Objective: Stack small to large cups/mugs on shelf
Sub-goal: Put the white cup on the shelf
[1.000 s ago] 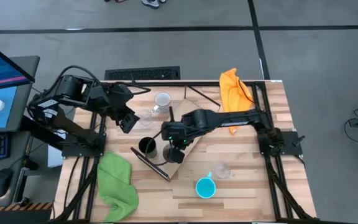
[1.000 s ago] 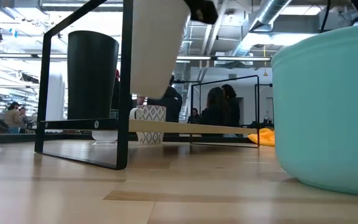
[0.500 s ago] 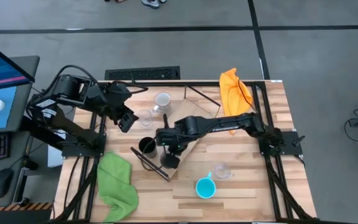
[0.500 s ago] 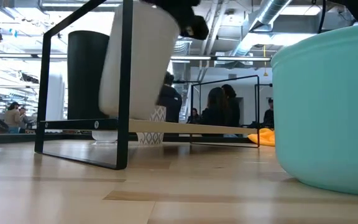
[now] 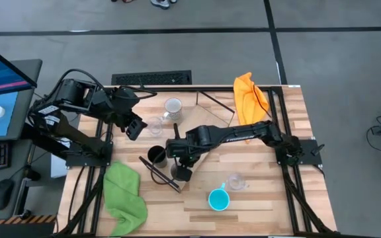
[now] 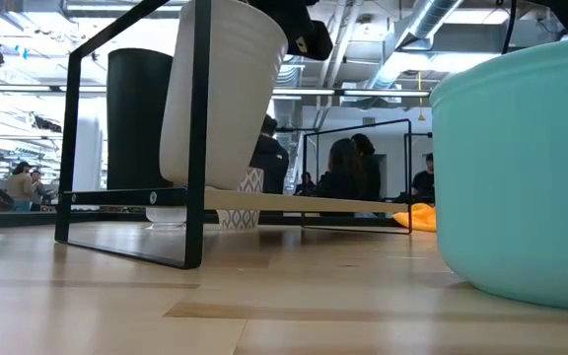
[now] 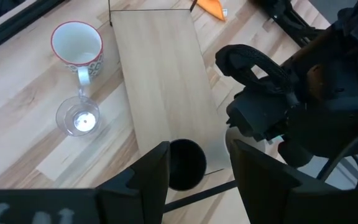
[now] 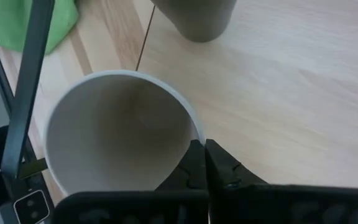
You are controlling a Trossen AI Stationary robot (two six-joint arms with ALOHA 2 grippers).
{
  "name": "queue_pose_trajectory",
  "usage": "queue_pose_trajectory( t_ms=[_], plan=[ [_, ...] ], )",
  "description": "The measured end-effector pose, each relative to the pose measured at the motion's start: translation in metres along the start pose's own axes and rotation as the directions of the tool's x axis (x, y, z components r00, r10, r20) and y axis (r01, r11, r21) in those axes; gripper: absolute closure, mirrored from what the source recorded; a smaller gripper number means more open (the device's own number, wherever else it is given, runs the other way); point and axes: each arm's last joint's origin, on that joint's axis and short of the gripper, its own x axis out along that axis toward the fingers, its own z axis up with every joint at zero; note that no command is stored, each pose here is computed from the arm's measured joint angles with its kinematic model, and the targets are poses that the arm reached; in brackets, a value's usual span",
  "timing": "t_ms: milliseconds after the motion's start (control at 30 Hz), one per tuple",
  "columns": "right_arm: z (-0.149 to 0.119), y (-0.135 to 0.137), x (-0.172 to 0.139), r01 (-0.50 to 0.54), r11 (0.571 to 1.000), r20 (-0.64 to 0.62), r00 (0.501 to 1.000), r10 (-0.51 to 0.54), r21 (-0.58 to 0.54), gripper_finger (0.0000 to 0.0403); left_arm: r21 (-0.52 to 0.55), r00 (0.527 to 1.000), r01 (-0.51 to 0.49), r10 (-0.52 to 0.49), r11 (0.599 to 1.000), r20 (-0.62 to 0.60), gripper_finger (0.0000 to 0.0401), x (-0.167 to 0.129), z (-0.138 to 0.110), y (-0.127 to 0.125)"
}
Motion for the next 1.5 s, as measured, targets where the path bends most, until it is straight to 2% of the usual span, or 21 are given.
queue_pose_trajectory(
  t_ms=[233,667,1500],
  plan=[
    [0.0005,-0.0012,-0.0001,0.01,1.0,0.004,1.0,-0.01,0.0,0.04,-0.008,1.0,-0.001,0.001,1.0,0.0,0.0241,0.0001,0.0,-0.0001],
    [0.0006,-0.0014,0.0001,0.022,1.0,0.009,1.0,-0.022,-0.005,0.037,-0.013,1.0,-0.001,0.001,1.0,0.0,0.0241,0.0003,0.0001,-0.0001],
    [0.0013,-0.0004,-0.0031,0.004,1.0,0.025,1.0,-0.004,-0.009,0.0266,-0.014,1.0,-0.002,0.002,1.0,0.0,0.0241,0.0003,0.0001,-0.0001]
  ],
)
